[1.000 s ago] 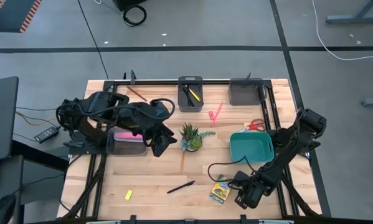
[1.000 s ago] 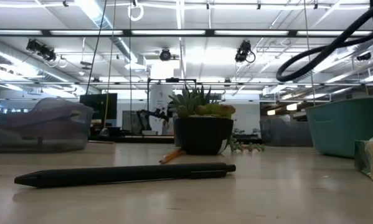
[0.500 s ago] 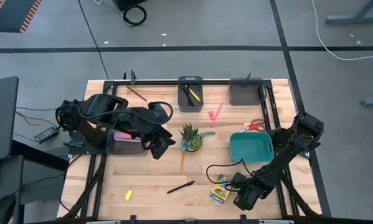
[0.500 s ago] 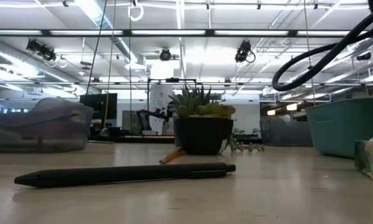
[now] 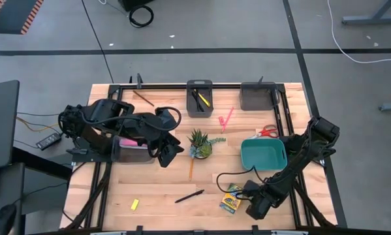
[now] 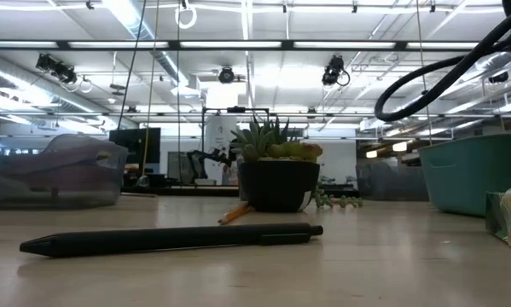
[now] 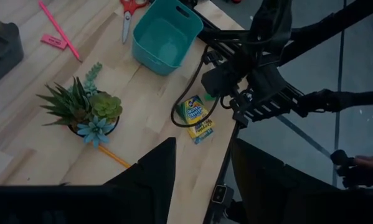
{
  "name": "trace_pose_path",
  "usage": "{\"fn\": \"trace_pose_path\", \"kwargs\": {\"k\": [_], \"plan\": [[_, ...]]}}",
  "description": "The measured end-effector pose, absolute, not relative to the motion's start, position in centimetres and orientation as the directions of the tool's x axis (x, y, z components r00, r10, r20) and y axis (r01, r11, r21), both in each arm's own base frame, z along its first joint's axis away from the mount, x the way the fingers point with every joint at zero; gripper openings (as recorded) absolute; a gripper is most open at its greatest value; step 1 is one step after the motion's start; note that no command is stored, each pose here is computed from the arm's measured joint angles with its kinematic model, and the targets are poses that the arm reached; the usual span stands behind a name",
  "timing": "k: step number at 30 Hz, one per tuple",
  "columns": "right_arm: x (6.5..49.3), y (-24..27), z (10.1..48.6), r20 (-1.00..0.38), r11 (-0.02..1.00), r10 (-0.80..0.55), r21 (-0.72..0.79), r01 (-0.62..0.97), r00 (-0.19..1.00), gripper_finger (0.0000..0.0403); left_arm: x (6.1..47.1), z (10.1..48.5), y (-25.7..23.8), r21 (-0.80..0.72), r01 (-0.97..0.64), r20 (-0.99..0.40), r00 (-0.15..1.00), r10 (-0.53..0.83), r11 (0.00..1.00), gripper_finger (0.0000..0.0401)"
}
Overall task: Sort crayons/erasers/pens/pencils in bins
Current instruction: Put the green eraser into the green blue bin
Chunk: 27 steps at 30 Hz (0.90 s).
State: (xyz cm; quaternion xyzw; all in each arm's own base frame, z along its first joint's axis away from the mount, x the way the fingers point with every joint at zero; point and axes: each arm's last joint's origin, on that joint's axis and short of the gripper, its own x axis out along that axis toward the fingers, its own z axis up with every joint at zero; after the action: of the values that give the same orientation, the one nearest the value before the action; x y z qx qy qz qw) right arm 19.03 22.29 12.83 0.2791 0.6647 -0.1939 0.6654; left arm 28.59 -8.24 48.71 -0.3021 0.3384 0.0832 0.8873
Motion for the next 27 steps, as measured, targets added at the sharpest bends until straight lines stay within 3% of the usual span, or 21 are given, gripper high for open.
{"fn": "trace_pose_path", "kwargs": {"k": [7, 18, 22, 27], "plan": [[18.5, 21.5, 14.5, -0.999, 0.769, 0.046, 0.052, 0.638, 0.025, 0.0006, 28.6, 48.7, -8.2, -0.471, -0.343, -0.651, 0.757, -0.057, 0.813, 0.0162], [16.6, 19.9, 17.1, -0.999, 0.768, 0.014, 0.031, 0.639, 0.032, 0.0007, 28.6, 48.7, -8.2, -0.466, -0.338, -0.649, 0.758, -0.057, 0.818, 0.0162], [16.3, 21.3, 17.3, -0.99, 0.82, 0.067, 0.128, 0.559, 0.127, 0.0036, 28.5, 48.7, -8.4, -0.471, -0.337, -0.649, 0.758, -0.062, 0.815, 0.0162], [15.2, 22.7, 16.2, -0.988, 0.874, 0.028, 0.099, 0.475, 0.153, 0.0103, 28.4, 48.7, -8.8, -0.472, -0.34, -0.648, 0.76, -0.059, 0.813, 0.0162]]}}
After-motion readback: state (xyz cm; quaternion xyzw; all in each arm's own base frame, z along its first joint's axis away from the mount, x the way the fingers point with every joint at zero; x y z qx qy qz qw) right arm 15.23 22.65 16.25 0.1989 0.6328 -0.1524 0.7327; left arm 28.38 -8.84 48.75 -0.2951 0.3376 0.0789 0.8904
